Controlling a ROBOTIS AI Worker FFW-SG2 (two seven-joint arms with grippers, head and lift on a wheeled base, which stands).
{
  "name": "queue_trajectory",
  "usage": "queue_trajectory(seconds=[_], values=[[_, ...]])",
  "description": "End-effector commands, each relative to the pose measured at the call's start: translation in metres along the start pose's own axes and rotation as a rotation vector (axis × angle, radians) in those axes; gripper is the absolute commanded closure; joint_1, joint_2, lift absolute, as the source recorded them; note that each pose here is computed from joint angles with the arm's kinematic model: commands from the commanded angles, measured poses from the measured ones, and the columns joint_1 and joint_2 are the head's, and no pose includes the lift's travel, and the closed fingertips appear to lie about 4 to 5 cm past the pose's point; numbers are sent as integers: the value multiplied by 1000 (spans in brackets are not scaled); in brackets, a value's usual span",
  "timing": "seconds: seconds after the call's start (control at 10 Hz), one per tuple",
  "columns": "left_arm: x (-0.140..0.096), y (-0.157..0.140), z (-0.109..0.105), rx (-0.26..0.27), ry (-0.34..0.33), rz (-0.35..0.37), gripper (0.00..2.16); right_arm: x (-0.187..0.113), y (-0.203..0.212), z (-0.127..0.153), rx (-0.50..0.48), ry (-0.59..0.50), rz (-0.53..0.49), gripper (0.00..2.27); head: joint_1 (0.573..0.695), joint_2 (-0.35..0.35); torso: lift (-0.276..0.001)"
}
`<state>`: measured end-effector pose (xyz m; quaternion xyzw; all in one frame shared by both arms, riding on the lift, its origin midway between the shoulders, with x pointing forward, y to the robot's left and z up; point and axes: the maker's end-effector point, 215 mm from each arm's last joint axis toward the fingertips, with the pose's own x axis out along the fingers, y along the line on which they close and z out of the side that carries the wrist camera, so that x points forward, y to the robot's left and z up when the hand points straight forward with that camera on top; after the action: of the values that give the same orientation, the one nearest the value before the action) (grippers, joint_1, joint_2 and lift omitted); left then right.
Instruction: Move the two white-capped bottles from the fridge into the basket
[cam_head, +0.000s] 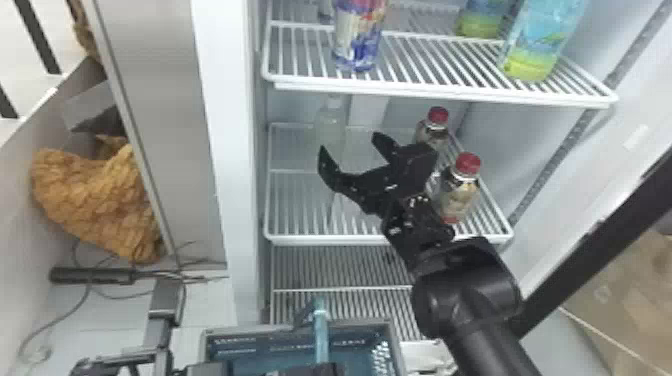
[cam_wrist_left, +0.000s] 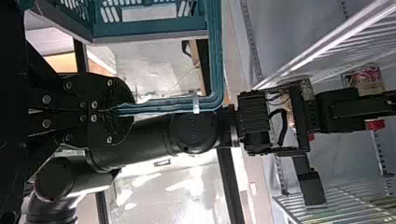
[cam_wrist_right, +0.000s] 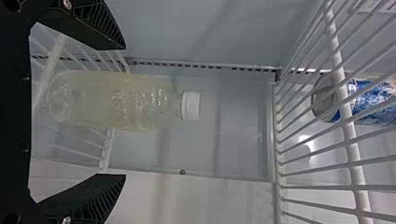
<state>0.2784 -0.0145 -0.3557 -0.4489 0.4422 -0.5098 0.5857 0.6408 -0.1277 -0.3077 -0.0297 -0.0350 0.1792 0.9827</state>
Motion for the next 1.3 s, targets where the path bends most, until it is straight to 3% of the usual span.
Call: queue_trajectory(seconds=[0.0, 0.4, 1.2], values=[[1, 0, 0, 4, 6, 2, 1156, 7, 1, -1, 2, 4, 8, 58, 695, -173, -260], [6, -3, 2, 9, 14, -6, 1156, 30, 13, -3, 16, 16, 68, 56, 695, -161, -260], [9, -5, 8, 5, 4, -22, 1156, 60, 7, -5, -46, 56, 59, 116, 695, -137, -260]])
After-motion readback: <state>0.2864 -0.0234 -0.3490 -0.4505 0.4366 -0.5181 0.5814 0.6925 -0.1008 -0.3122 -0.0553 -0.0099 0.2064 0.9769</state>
